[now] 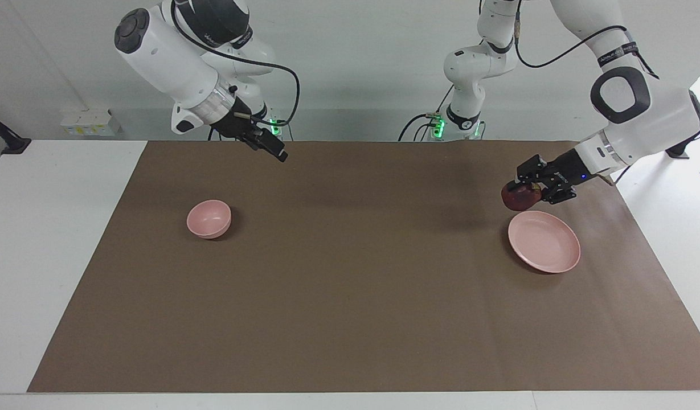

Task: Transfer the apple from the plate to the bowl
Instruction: 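Lift the apple with the left gripper while the right gripper reaches toward it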

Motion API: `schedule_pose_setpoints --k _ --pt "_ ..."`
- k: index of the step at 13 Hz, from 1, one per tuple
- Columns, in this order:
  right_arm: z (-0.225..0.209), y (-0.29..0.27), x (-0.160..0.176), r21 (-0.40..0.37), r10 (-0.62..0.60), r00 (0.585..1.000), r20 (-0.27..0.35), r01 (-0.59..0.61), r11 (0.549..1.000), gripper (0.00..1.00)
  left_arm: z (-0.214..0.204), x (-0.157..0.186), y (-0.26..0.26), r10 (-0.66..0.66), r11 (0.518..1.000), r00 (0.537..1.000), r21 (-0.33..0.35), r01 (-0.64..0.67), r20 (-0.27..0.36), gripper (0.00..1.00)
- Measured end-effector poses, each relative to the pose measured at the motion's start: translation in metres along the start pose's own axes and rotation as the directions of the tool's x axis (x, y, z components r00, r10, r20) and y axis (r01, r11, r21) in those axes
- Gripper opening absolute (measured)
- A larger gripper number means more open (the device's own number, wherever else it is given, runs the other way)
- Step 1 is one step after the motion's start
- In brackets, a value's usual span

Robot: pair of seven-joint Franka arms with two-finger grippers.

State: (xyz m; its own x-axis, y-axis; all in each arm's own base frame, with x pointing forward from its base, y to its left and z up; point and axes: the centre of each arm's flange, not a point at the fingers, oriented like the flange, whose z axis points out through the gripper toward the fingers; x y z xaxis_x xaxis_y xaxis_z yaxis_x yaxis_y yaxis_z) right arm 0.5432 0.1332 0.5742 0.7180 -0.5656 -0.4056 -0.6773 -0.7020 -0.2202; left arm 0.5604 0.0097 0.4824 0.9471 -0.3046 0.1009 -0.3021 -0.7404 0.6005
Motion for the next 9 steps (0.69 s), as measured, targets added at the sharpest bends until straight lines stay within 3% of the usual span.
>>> schedule_pose_setpoints --k 3,5,9 --pt "0.026 -0.028 -0.011 0.04 0.222 0.973 0.061 -0.224 0.974 1.0 -0.007 0.005 0.039 -0.109 0.979 0.993 -0.18 0.098 -0.052 0.7" --pt "0.038 -0.044 -0.016 0.069 0.342 0.933 0.11 -0.351 0.934 1.0 -0.003 0.012 0.067 -0.151 0.957 0.987 -0.257 0.132 -0.056 0.7" --pt "0.058 -0.074 -0.036 0.112 0.457 0.868 0.196 -0.483 0.869 1.0 0.006 0.02 0.112 -0.18 0.919 0.982 -0.365 0.151 -0.048 0.7"
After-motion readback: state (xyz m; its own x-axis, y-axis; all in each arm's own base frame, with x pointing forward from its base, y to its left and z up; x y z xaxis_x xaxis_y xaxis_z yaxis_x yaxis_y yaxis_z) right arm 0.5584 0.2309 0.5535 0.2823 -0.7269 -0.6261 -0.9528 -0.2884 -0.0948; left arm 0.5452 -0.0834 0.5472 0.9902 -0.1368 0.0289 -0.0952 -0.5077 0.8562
